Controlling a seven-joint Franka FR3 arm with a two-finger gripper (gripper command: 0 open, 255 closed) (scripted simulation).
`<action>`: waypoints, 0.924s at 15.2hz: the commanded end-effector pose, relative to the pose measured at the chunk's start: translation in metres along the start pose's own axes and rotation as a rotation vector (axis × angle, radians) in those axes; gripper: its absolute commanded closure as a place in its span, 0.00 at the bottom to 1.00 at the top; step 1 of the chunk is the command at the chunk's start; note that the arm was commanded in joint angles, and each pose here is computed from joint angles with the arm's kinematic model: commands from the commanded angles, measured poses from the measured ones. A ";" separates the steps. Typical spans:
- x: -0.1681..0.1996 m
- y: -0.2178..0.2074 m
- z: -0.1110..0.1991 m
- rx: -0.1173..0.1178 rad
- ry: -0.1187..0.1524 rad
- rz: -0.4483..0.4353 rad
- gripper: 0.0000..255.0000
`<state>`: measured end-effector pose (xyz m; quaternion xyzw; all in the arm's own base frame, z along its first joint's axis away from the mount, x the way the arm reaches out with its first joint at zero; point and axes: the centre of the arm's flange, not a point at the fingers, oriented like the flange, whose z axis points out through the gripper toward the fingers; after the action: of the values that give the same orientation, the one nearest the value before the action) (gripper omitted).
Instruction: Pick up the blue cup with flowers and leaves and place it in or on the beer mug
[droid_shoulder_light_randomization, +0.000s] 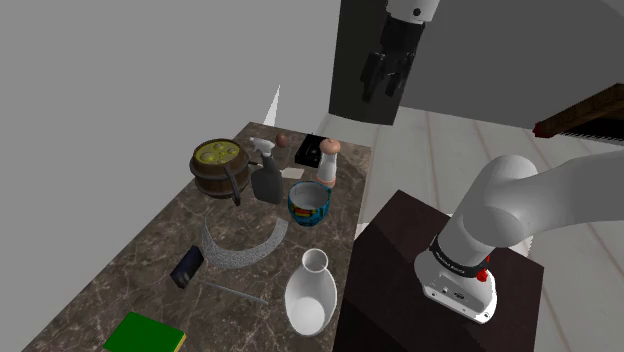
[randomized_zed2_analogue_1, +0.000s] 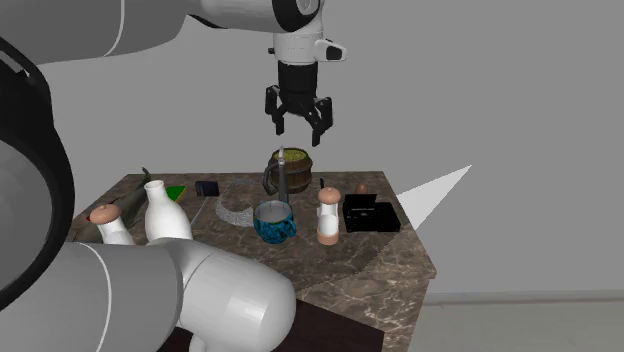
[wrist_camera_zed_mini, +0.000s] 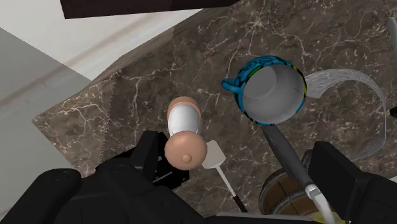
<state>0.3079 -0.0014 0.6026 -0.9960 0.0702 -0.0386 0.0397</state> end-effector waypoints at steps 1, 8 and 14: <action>0.000 0.000 0.000 0.000 0.000 0.000 0.00; 0.005 -0.022 0.090 -0.024 0.017 0.019 0.00; 0.012 -0.039 0.168 -0.045 0.032 0.034 0.00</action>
<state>0.3397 0.0449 0.4535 -0.9948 0.0870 -0.0497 0.0187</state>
